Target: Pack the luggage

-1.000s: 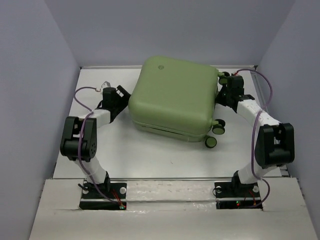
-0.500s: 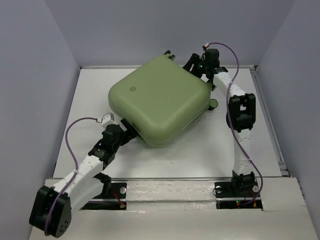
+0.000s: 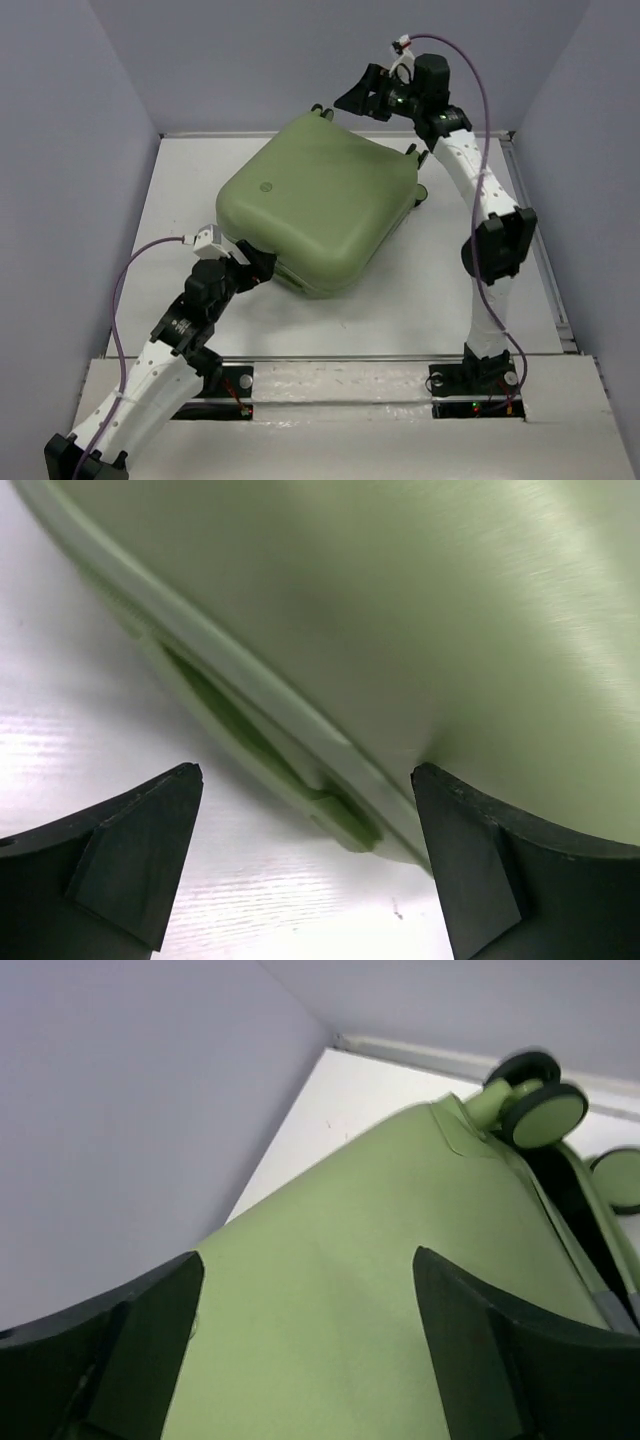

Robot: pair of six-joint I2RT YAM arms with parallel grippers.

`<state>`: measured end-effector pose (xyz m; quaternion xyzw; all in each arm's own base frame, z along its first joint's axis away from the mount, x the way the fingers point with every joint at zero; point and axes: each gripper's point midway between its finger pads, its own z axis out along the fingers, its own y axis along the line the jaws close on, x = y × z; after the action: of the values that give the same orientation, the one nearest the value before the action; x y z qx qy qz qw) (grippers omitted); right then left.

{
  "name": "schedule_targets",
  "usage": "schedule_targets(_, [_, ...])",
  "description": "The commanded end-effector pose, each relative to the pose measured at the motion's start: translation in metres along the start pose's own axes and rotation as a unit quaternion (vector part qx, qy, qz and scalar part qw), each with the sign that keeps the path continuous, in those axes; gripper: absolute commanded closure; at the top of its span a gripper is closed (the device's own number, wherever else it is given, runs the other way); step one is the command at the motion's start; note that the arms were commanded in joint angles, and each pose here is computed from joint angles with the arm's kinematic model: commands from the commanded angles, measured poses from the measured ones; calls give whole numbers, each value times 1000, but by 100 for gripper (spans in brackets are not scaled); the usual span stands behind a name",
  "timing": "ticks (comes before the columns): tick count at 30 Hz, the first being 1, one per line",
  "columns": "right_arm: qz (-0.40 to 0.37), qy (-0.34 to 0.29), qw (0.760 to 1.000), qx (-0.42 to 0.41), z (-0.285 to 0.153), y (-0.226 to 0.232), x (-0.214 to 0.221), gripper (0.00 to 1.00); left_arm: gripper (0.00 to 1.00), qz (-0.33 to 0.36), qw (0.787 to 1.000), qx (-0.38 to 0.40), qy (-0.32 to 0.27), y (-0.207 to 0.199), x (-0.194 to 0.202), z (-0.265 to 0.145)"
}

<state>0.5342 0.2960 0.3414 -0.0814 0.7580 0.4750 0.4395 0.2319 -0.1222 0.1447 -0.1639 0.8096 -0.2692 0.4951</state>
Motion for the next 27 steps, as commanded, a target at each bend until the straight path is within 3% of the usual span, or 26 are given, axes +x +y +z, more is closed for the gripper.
schedule_targets(1, [-119,-64,990,-48,-95,102,-45,19,2,7,997,74,-37,-48,-38,-9])
schedule_targets(2, [-103,-35,994,-25,-96,86,-12,42,2,9,996,75,-39,-50,-40,-8])
schedule_targets(4, [-142,-36,989,0,-115,93,17,68,1,16,996,66,-52,-50,-48,-4])
schedule_targets(5, [-153,-30,988,7,-134,104,57,88,1,18,996,63,-55,-53,-53,-3])
schedule_targets(6, [-160,-23,987,2,-144,108,80,93,1,23,996,58,-58,-54,-57,-1])
schedule_targets(7, [-161,-6,987,-13,-163,112,125,93,1,26,995,60,-76,-62,-71,1])
schedule_targets(8, [-164,-18,986,-20,-162,116,120,93,1,30,996,52,-73,-59,-69,3])
schedule_targets(9, [-153,-4,988,-19,-181,107,165,93,1,31,995,58,-80,-67,-79,0])
schedule_targets(11, [-145,-38,988,-26,-211,110,181,93,1,31,993,69,-90,-76,-88,-6])
schedule_targets(12, [-113,-12,994,-8,-214,86,218,93,1,33,994,56,-87,-69,-86,-8])
schedule_targets(16, [-92,6,995,-31,-229,75,265,93,7,32,994,49,-92,-57,-83,-27])
schedule_targets(19, [-82,33,996,-5,-224,51,288,85,32,22,998,45,-48,-40,-52,-26])
schedule_targets(21, [-86,47,995,18,-215,33,302,74,48,-5,995,98,2,-56,-27,-31])
schedule_targets(25, [-105,41,993,23,-206,22,307,63,65,-30,989,133,63,-65,-2,-35])
schedule_targets(27, [-117,52,992,10,-200,19,314,59,80,-28,987,132,84,-60,12,-34])
